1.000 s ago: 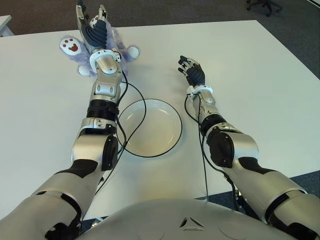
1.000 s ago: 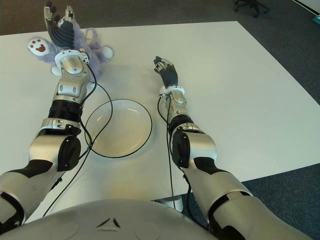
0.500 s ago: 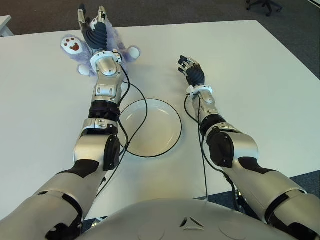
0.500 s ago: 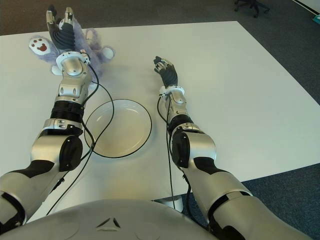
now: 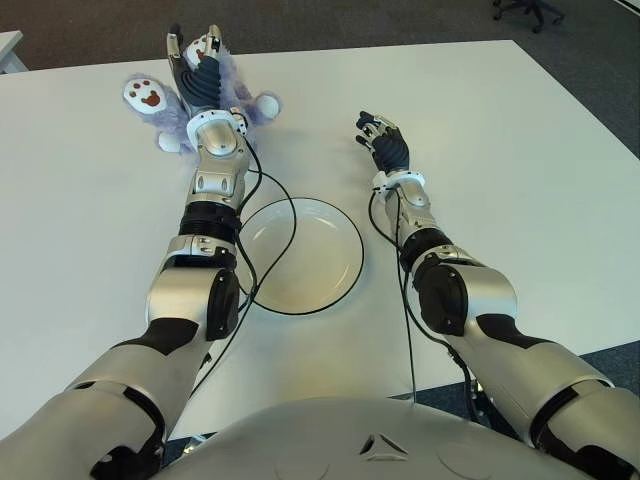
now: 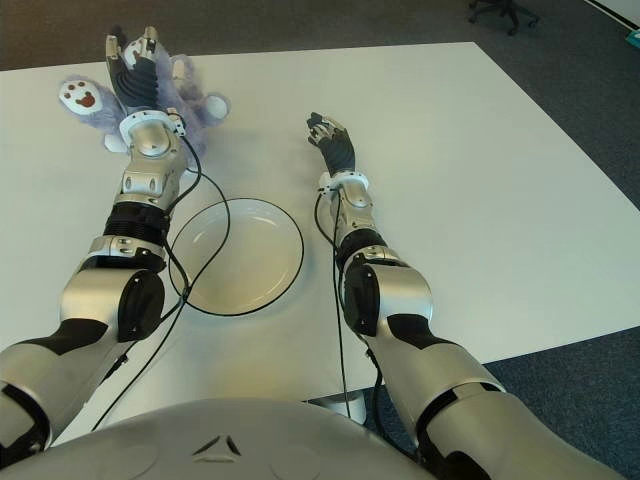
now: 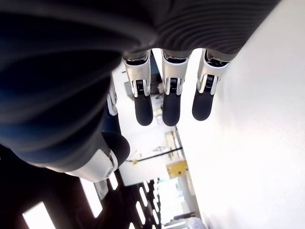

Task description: Put the doll into the plate.

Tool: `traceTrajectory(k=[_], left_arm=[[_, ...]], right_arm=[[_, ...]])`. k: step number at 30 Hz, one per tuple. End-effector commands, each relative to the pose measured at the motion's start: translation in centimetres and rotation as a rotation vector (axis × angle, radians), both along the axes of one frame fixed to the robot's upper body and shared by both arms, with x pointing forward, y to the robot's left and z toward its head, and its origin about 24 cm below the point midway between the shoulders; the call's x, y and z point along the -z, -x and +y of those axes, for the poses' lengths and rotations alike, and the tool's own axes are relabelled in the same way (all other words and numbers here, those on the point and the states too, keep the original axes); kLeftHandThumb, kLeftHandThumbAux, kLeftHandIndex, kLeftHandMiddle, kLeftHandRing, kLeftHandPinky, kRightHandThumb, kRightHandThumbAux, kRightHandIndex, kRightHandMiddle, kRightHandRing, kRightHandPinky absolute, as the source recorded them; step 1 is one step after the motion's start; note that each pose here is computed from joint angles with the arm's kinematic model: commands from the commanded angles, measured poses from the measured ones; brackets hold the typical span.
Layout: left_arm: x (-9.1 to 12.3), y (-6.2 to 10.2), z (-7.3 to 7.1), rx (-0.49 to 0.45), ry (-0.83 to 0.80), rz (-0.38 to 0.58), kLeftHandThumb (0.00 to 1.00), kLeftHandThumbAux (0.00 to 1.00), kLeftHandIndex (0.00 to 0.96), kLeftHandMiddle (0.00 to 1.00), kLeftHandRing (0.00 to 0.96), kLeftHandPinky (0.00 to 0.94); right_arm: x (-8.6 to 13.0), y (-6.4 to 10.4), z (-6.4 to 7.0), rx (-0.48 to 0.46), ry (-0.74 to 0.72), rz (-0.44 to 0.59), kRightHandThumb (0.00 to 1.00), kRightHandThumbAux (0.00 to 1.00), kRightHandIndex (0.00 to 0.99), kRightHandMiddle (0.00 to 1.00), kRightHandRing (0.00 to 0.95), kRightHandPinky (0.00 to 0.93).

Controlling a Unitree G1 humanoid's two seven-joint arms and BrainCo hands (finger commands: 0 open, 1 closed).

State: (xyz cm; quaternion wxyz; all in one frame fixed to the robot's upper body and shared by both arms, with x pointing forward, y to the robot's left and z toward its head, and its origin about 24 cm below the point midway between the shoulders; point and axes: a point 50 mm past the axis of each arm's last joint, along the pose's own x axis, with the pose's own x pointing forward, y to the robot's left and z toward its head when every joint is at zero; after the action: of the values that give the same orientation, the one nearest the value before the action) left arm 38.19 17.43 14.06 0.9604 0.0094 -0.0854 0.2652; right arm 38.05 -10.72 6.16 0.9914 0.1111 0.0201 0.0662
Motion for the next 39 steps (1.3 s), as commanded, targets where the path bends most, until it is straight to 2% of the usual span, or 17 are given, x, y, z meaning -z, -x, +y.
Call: traceTrajectory(k=[1,6,15,18,25,31,39], left_arm=[[0.8,-0.1,-0.1,0.029,-0.001,0.061,0.292,0.467,0.074,0.052,0.026,0.052],[0.9,-0.6,-0.1,0.051,0.038,0.09,0.308,0.462,0.071,0.067,0.052,0.091],[1.2,-0.9,0.1,0.072,0.037,0.134,0.282,0.454,0.066,0.072,0.058,0.092],[1.3,-1.0,0.1,0.082,0.021,0.149,0.247,0.458,0.1,0.097,0.085,0.132],[1.4,-1.0,0.2,0.088,-0.012,0.177,0.227,0.452,0.145,0.123,0.105,0.143],[1.5,-1.2,0.3,0.094,-0.021,0.209,0.25,0.465,0.255,0.167,0.15,0.184],[1.5,-1.2,0.4,0.1,-0.036,0.23,0.245,0.454,0.274,0.187,0.165,0.188]], right_arm=[[3.0,1.3,0.0,0.008,-0.011,0.141,0.704,0.731,0.401,0.157,0.131,0.175],[3.0,1.3,0.0,0.0,0.017,0.129,0.702,0.732,0.4,0.15,0.123,0.162],[3.2,1.4,0.0,-0.001,0.026,0.141,0.704,0.73,0.401,0.151,0.123,0.163],[3.1,1.4,0.1,0.001,0.025,0.138,0.703,0.729,0.402,0.154,0.122,0.163],[3.2,1.4,0.1,0.0,0.004,0.148,0.702,0.729,0.403,0.159,0.127,0.164],[3.2,1.4,0.2,0.012,-0.057,0.152,0.705,0.73,0.401,0.156,0.125,0.157],[3.2,1.4,0.3,0.009,-0.063,0.153,0.704,0.73,0.401,0.153,0.124,0.156]])
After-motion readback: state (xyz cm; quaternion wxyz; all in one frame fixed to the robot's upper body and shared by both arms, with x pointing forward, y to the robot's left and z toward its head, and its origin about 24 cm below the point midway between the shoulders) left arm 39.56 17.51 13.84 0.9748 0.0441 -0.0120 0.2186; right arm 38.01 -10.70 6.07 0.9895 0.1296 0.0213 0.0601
